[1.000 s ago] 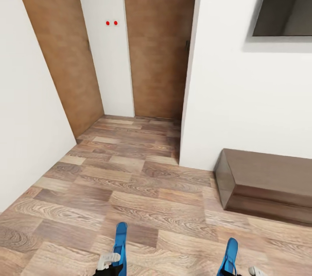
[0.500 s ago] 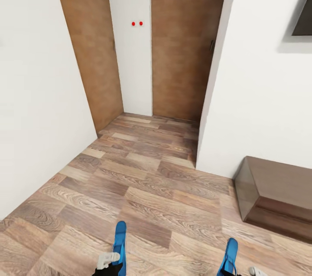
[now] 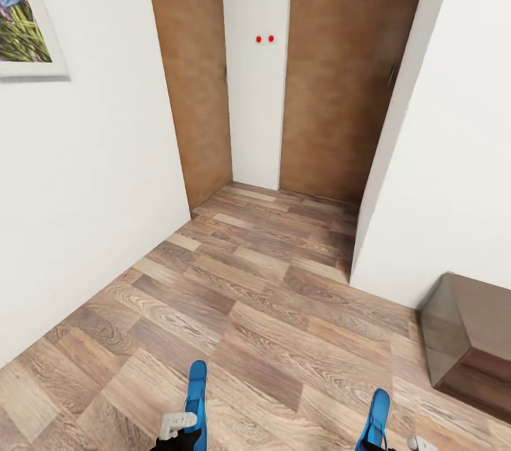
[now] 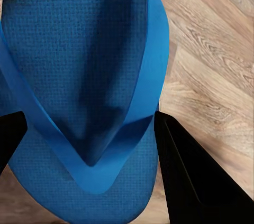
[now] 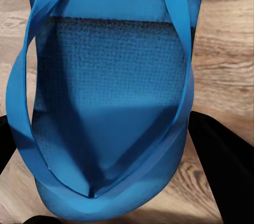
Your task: In the bedroom, move the book from the bed onto either nightstand, and place the two sandals side by side next to the bed.
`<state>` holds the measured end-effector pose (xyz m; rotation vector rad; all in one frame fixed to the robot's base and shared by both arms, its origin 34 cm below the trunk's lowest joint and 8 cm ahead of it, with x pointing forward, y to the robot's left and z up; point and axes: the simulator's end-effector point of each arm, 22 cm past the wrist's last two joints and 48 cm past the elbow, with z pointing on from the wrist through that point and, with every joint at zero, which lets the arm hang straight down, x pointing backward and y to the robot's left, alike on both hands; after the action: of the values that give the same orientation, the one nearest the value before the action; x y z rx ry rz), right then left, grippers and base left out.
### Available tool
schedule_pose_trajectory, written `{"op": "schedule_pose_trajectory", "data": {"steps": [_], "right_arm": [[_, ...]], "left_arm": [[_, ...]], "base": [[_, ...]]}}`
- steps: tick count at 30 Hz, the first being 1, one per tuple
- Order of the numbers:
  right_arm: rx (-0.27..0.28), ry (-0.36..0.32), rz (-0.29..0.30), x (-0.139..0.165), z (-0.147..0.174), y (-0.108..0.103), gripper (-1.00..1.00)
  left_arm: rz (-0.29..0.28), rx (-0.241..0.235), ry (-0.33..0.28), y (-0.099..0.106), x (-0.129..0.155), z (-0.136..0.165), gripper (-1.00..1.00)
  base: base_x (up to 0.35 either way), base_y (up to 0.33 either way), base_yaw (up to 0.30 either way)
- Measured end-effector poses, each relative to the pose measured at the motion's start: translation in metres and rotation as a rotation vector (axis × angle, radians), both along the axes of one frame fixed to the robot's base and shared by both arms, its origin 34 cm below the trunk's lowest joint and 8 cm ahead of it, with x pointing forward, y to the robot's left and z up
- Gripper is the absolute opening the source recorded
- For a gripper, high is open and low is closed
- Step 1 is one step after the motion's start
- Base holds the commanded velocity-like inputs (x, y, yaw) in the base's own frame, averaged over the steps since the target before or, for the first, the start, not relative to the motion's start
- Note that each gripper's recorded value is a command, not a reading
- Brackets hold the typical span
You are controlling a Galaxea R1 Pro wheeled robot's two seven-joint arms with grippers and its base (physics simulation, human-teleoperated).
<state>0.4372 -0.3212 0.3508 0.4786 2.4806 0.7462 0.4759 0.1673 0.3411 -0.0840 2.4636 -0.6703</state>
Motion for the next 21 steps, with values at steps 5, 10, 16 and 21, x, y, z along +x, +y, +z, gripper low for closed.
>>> {"op": "schedule_pose_trajectory", "data": {"steps": [5,10,16,21], "right_arm": [[0.000,0.000,0.000,0.0000,0.0000,0.0000,-1.00],[0.000,0.000,0.000,0.0000,0.0000,0.0000,-1.00],[0.000,0.000,0.000,0.0000,0.0000,0.0000,-1.00],[0.000,-0.001,0.000,0.0001,0.0000,-0.0001,-1.00]], "left_arm": [[-0.001,0.000,0.000,-0.0001,-0.0001,0.0000,-1.00],[-0.001,0.000,0.000,-0.0001,-0.0001,-0.0001,-1.00],[-0.001,0.000,0.000,-0.0001,-0.0002,-0.0001,-1.00],[0.000,0.001,0.000,0.0001,-0.0002,-0.0002,-1.00]], "base": [[0.000,0.000,0.293],[0.000,0.000,0.293],[0.000,0.000,0.293],[0.000,0.000,0.293]]}}
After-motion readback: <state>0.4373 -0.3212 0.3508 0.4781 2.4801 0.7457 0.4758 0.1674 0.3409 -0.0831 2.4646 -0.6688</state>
